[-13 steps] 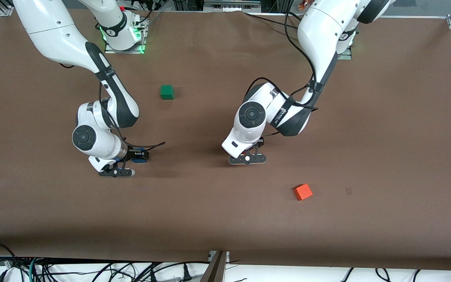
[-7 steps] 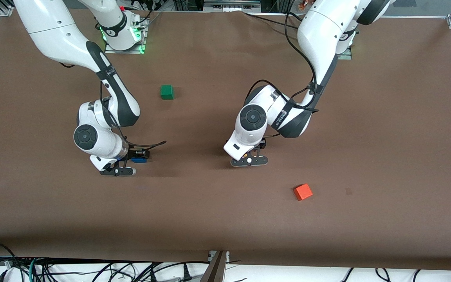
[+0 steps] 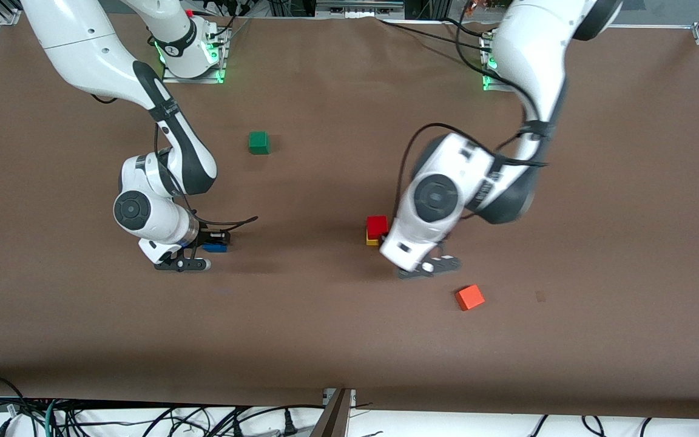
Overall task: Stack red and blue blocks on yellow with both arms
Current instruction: 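Open the left gripper and lift it away from the stack, then carry the blue cube over the red cube with the right gripper, then lower the blue cube onto the red cube with the right gripper, then open the right gripper and draw it back from the stack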
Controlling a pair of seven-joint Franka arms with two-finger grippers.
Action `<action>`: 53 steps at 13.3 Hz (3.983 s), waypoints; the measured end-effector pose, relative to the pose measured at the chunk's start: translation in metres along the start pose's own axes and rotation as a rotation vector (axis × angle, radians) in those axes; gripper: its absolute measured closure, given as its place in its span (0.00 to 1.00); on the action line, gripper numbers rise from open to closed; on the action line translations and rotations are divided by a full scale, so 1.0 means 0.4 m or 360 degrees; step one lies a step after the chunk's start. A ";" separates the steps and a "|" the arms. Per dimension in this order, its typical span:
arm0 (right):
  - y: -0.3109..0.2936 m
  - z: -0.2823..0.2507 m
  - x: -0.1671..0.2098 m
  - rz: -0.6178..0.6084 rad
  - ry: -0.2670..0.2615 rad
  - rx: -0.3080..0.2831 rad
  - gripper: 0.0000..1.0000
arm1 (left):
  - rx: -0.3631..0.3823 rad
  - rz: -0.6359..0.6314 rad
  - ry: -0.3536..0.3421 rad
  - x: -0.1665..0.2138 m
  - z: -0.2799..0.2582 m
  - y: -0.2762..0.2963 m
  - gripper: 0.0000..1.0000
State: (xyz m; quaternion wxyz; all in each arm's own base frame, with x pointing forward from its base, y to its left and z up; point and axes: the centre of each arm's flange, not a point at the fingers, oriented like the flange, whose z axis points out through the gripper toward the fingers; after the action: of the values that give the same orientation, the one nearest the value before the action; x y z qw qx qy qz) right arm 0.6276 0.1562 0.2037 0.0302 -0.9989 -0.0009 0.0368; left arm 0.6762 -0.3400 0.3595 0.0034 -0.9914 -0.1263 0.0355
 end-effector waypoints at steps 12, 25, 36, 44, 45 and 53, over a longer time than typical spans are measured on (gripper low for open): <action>-0.694 -0.365 -0.134 0.0229 0.0013 0.0024 0.44 | -0.0083 0.0070 0.0212 0.230 -0.517 -0.770 0.00; -1.037 -0.198 -0.211 0.0168 0.0257 0.0153 0.44 | -0.0009 0.0182 0.0051 -0.006 -0.587 -0.906 0.00; -1.053 -0.182 -0.219 0.0127 0.0282 0.0128 0.41 | -0.0005 0.0208 0.0030 -0.004 -0.571 -0.904 0.00; -1.054 -0.187 -0.217 0.0126 0.0288 0.0131 0.28 | -0.0004 0.0210 0.0024 -0.001 -0.565 -0.902 0.00; -1.052 -0.189 -0.215 0.0128 0.0289 0.0130 0.28 | -0.0004 0.0210 0.0021 0.000 -0.562 -0.902 0.00; -0.853 -0.419 -0.073 0.0193 0.0194 0.0192 0.16 | -0.0006 0.0209 0.0032 0.001 -0.568 -0.901 0.00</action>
State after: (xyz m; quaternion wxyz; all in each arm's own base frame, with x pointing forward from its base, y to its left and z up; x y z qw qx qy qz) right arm 0.6108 0.4865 0.3935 0.0878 -0.9938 0.0637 -0.0222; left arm 0.6027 0.0096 0.5917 0.0005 -0.9978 -0.0608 0.0254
